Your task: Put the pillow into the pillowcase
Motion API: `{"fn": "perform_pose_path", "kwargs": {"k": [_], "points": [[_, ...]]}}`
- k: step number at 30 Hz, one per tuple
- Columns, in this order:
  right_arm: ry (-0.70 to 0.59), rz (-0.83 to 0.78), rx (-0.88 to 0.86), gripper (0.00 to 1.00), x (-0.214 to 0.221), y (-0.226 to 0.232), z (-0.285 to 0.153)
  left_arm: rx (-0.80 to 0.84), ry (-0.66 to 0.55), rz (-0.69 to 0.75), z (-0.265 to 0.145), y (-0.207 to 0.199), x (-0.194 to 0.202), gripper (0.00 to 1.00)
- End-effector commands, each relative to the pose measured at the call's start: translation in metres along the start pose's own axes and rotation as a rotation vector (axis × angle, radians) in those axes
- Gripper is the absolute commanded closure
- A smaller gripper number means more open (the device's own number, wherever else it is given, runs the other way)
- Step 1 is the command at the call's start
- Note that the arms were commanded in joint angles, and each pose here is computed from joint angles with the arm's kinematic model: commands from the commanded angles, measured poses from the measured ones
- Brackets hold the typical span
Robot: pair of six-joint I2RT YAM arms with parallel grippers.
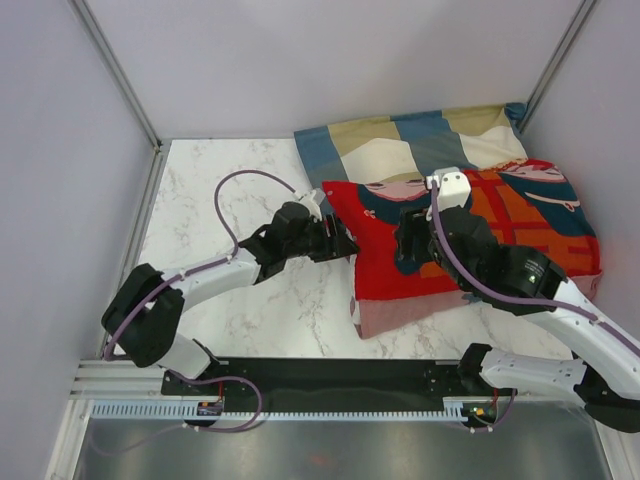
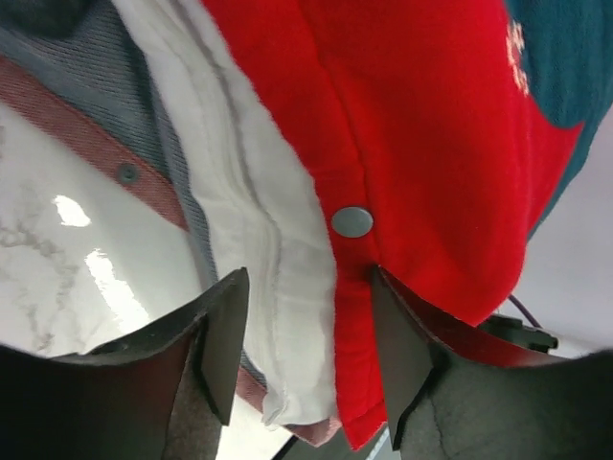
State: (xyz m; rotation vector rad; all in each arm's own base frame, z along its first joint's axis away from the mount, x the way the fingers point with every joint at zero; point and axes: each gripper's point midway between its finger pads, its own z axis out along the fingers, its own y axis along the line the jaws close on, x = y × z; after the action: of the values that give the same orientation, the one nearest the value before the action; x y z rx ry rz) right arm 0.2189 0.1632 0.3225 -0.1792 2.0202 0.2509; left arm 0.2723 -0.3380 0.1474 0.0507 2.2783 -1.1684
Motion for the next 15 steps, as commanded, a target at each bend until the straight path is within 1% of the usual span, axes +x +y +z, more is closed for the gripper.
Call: {"fn": "perform_pose_path", "kwargs": {"k": [1, 2, 3, 4, 8, 11, 13, 15], "points": [[-0.006, 0.012, 0.033, 0.30, 0.001, -0.008, 0.002, 0.128, -0.100, 0.000, 0.003, -0.048, -0.024, 0.42], [-0.003, 0.010, 0.036, 0.30, 0.003, -0.009, 0.002, 0.139, -0.092, 0.006, 0.002, -0.054, -0.017, 0.45], [-0.002, 0.009, 0.040, 0.30, 0.004, -0.010, 0.002, 0.147, -0.095, 0.010, 0.000, -0.058, -0.015, 0.46], [0.002, 0.009, 0.043, 0.30, 0.007, -0.011, 0.003, 0.137, -0.099, 0.007, -0.001, -0.055, -0.011, 0.47], [0.000, 0.014, 0.036, 0.30, 0.008, -0.011, 0.004, 0.183, -0.093, 0.031, -0.006, -0.073, 0.002, 0.48], [0.000, 0.015, 0.023, 0.30, 0.008, -0.010, 0.003, 0.191, -0.075, 0.048, 0.000, -0.078, 0.007, 0.47], [-0.002, 0.018, 0.018, 0.30, 0.006, -0.010, 0.002, 0.184, -0.059, 0.041, 0.006, -0.074, 0.012, 0.48], [-0.004, 0.019, 0.016, 0.30, 0.006, -0.010, 0.002, 0.204, -0.072, 0.045, 0.007, -0.077, 0.010, 0.63]]}}
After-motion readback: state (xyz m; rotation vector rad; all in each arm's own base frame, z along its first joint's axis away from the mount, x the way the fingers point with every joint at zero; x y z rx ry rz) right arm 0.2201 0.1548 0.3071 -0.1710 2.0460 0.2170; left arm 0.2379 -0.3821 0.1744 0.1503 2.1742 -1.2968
